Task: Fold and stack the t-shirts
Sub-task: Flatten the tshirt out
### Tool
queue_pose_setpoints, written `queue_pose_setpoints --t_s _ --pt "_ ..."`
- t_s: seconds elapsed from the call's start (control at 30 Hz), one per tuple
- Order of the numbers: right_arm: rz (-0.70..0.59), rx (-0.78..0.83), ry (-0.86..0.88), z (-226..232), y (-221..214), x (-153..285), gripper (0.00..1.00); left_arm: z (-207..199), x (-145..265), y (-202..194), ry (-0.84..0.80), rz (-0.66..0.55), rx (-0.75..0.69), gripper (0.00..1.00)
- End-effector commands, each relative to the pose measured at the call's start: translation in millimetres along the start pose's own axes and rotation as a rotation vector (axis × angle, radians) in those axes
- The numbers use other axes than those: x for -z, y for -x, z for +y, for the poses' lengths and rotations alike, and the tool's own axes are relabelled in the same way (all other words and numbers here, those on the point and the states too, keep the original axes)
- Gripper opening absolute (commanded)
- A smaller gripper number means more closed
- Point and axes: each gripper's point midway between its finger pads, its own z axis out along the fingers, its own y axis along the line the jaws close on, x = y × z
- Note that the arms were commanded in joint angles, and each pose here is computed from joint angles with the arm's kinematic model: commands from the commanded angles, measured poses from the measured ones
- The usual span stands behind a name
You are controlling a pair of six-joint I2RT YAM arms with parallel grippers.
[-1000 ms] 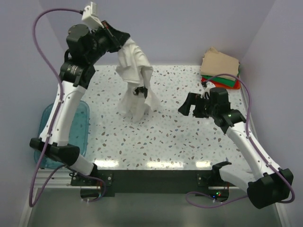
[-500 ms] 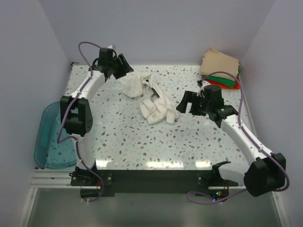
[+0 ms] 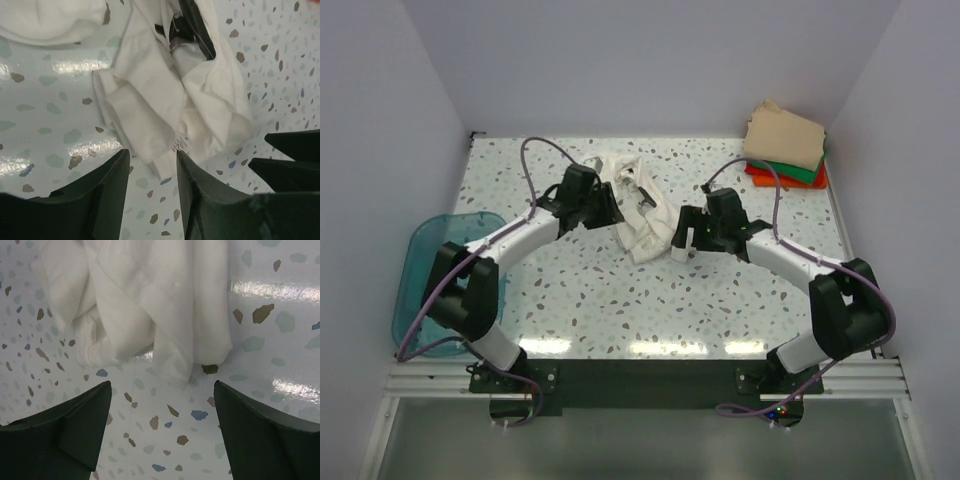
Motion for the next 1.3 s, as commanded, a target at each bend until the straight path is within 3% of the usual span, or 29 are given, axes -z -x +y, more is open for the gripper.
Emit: queue_pose_setpoints --t_s 0.0,0.17,0.43,0.53,0.63,0.7,0.73,0.77,0.9,1.0,1.13,1.27 --pt "-0.147 -0.025 -0.037 -2.2 33.4 -11.0 0.84 -12.8 -11.7 -19.6 -0.017 0.001 -0.08 0.47" --pt "-0.135 -0.023 -0.058 -6.7 34.5 -30.0 0.69 -23.2 -24.5 -46.2 -0.02 0.053 -0.123 0.5" --pt "-0.103 -0.016 -0.08 -5.0 41.2 -57.2 0.53 1.8 -55.7 -59.7 0.129 0.082 -0.123 0.61" --pt "-0.125 -0.023 -0.16 -18.6 43.4 -52.6 0.39 10.0 -71.6 -51.5 0.193 0.064 -0.125 0.61" --pt "-0.127 -0.024 -0.199 -26.9 40.3 -43.4 0.11 24.0 -84.1 -34.7 0.275 0.032 -0.11 0.51" --pt "-0.118 -0.019 -0.204 -28.6 36.0 -35.5 0.01 30.0 -91.2 -20.7 0.302 0.017 -0.091 0.33" --pt "-0.108 -0.016 -0.199 -28.5 32.2 -32.0 0.0 35.6 -91.8 -3.7 0.31 -0.007 -0.069 0.28" --pt "-0.097 -0.015 -0.197 -29.1 27.8 -29.0 0.0 42.7 -93.9 1.8 0.325 -0.01 -0.057 0.15" --pt "-0.014 -0.01 -0.075 -14.5 -5.7 -11.1 0.0 74.0 -86.1 45.9 0.369 -0.068 0.007 0.01" --pt "0.053 0.019 0.048 16.8 -43.5 4.5 0.0 92.3 -77.8 80.9 0.39 -0.11 0.035 0.0" --pt "0.151 0.148 0.249 102.8 -118.8 28.3 0.0 105.6 -63.3 131.5 0.418 -0.178 0.042 0.0" --pt "0.18 0.296 0.365 179.8 -156.5 38.3 0.0 124.0 -56.2 164.3 0.445 -0.179 0.047 0.0"
